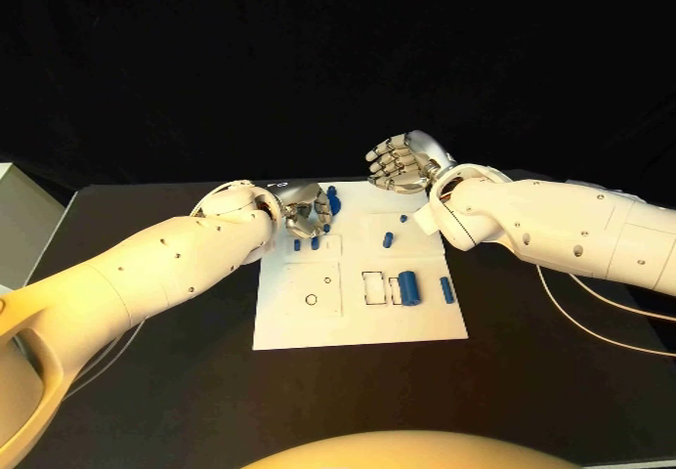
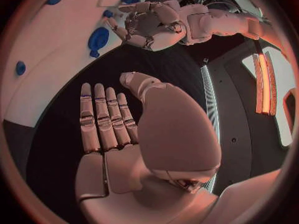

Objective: Assemble the parts on the task board

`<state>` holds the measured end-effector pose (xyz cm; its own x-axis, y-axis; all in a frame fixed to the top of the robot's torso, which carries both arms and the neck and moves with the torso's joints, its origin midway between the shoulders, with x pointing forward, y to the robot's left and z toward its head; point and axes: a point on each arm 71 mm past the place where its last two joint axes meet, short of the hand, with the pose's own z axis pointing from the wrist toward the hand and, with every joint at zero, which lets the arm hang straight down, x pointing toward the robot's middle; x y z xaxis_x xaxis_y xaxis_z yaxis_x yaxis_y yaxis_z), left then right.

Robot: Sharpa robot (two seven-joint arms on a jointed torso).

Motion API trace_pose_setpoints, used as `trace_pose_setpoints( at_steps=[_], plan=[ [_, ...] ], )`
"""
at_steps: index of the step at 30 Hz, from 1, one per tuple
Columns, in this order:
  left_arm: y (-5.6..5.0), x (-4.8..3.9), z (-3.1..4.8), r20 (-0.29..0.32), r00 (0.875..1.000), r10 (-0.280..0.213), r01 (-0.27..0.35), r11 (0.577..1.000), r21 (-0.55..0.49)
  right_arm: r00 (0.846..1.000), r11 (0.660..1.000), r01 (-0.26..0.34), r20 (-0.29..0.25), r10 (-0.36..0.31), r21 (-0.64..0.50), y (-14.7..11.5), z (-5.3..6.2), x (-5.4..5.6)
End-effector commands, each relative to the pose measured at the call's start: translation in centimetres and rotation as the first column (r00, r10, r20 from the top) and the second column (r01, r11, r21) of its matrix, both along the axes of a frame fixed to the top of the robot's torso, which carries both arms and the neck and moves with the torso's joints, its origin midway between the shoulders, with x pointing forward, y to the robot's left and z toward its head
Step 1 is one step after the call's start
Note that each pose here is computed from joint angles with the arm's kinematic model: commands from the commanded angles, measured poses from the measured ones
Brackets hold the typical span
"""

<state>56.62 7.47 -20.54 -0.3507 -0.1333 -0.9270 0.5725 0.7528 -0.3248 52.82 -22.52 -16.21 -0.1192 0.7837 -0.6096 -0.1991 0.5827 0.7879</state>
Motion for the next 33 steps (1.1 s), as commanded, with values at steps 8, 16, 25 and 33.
trace_pose_setpoints(
  at_steps=[8,16,25,33],
  plan=[
    [-0.16,0.13,-0.22,-0.010,1.000,0.016,-0.016,1.000,0.020,1.000,1.000,-0.013,0.013,0.013,0.002,0.32,0.24,-0.07],
    [-0.36,0.12,-0.10,0.001,1.000,0.017,-0.017,1.000,0.011,1.000,1.000,-0.014,0.013,0.014,0.003,0.40,0.29,-0.07],
    [-0.67,0.02,-0.08,-0.006,1.000,0.009,-0.009,1.000,0.006,1.000,1.000,-0.016,0.014,0.016,0.004,0.50,0.30,-0.05],
    [-0.94,-0.01,-0.16,-0.016,1.000,0.005,-0.005,1.000,0.008,1.000,1.000,-0.018,0.014,0.018,0.005,0.58,0.35,-0.05]
  ],
)
